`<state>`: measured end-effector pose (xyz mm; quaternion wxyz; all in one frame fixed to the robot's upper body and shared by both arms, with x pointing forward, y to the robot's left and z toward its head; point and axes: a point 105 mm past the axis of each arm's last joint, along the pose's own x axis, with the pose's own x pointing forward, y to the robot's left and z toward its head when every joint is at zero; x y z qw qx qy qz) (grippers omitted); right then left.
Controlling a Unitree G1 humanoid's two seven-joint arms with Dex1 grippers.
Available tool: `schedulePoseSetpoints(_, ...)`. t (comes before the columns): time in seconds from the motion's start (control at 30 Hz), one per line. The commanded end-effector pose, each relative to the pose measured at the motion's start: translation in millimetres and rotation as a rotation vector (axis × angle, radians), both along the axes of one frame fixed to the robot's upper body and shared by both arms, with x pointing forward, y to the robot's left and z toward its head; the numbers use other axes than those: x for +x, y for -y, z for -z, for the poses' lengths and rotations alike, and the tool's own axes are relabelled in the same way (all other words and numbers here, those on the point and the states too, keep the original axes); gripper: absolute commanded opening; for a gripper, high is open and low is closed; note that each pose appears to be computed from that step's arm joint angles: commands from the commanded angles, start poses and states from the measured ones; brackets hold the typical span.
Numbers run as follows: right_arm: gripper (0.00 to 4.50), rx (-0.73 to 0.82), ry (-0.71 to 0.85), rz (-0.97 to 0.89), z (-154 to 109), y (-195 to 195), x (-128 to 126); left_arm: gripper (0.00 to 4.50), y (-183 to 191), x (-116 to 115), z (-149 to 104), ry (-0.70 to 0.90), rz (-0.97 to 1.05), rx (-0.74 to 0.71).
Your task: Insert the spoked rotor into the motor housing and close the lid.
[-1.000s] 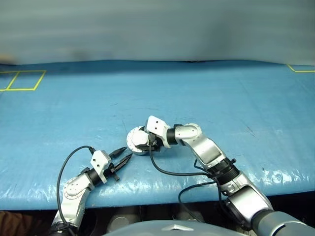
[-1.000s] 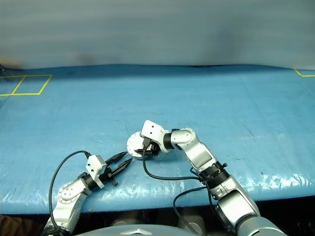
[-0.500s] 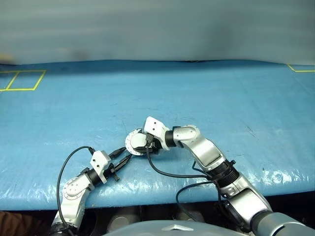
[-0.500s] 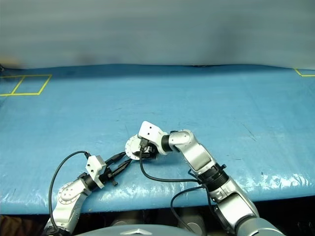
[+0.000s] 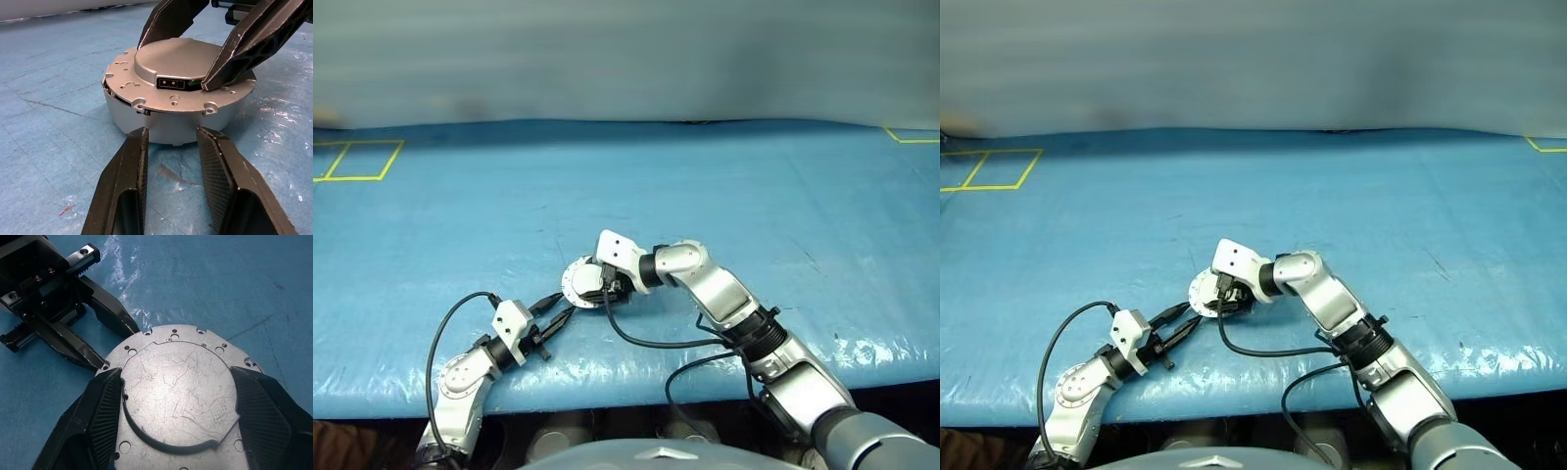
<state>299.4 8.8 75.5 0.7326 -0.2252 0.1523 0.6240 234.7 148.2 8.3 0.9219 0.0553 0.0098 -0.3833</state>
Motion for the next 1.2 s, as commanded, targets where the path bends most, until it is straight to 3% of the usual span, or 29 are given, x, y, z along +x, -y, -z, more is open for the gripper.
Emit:
schedulePoseSetpoints(0.03,3.13,-0.029,-0.019,-0.041,6,-3,-3,1.60,7,-7,9,-0.040,0.021,0.002)
schedulePoseSetpoints(0.43,3.13,-0.055,-0.058,-0.065,13,-5,3,1.60,8,-11,11,-0.052,0.016,-0.004)
schedulePoseSetpoints(1.2,3.13,-0.087,0.027,-0.118,10,2,12,1.60,8,-11,12,-0.059,0.020,-0.005)
